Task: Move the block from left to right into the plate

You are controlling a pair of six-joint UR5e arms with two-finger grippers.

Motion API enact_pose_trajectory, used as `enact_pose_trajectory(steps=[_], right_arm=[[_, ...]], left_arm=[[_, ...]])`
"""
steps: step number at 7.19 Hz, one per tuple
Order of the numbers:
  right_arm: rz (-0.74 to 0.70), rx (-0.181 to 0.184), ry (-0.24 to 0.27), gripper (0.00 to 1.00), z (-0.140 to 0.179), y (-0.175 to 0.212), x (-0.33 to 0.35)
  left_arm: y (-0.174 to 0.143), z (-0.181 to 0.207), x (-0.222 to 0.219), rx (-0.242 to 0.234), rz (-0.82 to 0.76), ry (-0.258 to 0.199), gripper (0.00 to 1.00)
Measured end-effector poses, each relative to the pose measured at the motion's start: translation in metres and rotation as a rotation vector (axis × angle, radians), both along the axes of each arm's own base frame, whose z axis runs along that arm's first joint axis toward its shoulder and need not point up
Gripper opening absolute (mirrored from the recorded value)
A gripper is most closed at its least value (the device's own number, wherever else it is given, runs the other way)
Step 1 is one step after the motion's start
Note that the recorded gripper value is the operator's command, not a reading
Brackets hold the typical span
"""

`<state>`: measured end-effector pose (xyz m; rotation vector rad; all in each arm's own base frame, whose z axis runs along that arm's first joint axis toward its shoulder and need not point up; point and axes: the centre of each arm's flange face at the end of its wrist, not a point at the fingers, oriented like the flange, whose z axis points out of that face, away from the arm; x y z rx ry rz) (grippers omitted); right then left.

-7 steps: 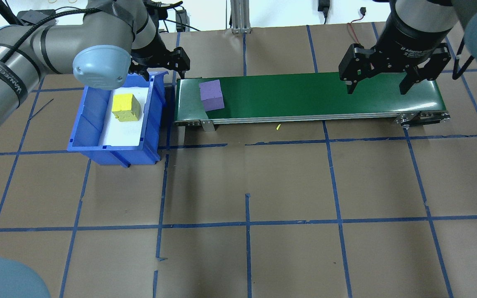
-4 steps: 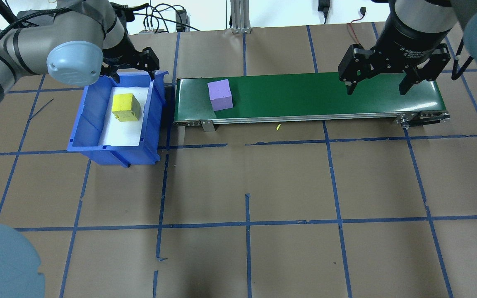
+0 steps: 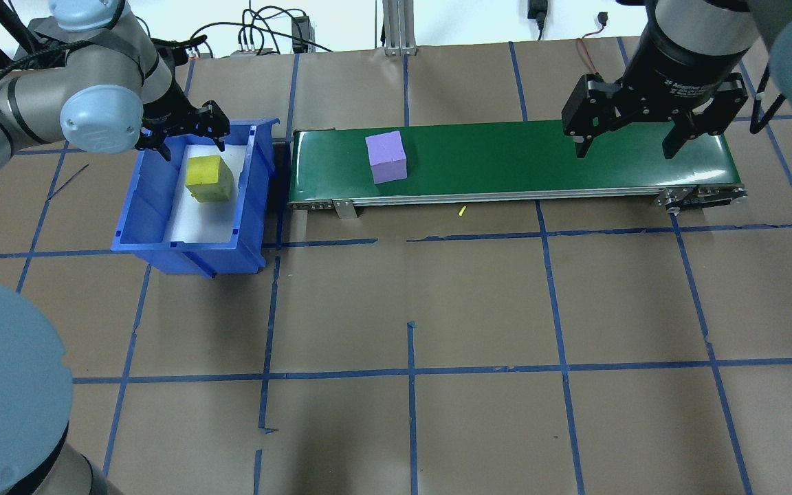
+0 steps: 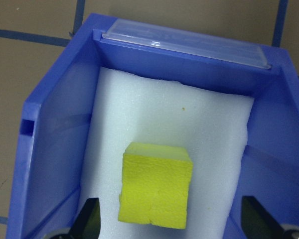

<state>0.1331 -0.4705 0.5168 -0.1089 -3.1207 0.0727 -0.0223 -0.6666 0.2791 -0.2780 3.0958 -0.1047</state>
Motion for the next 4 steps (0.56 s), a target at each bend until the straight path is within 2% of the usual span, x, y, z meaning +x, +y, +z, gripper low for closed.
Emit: enact_pose_trajectory(steps=[1, 3, 4], right_arm=[[0.000, 0.000, 0.000, 1.00, 0.000, 0.000, 0.000], [0.000, -0.001, 0.000, 1.00, 0.000, 0.000, 0.000], [0.000, -0.001, 0.000, 1.00, 0.000, 0.000, 0.000]], left_arm=[[-0.003, -0.017, 0.001, 0.011, 0.001, 0.004, 0.90], [0.003, -0.050, 0.001, 0.045, -0.003, 0.011, 0.46], [0.006, -0.057, 0.000, 0.047, -0.029, 0.010, 0.33]])
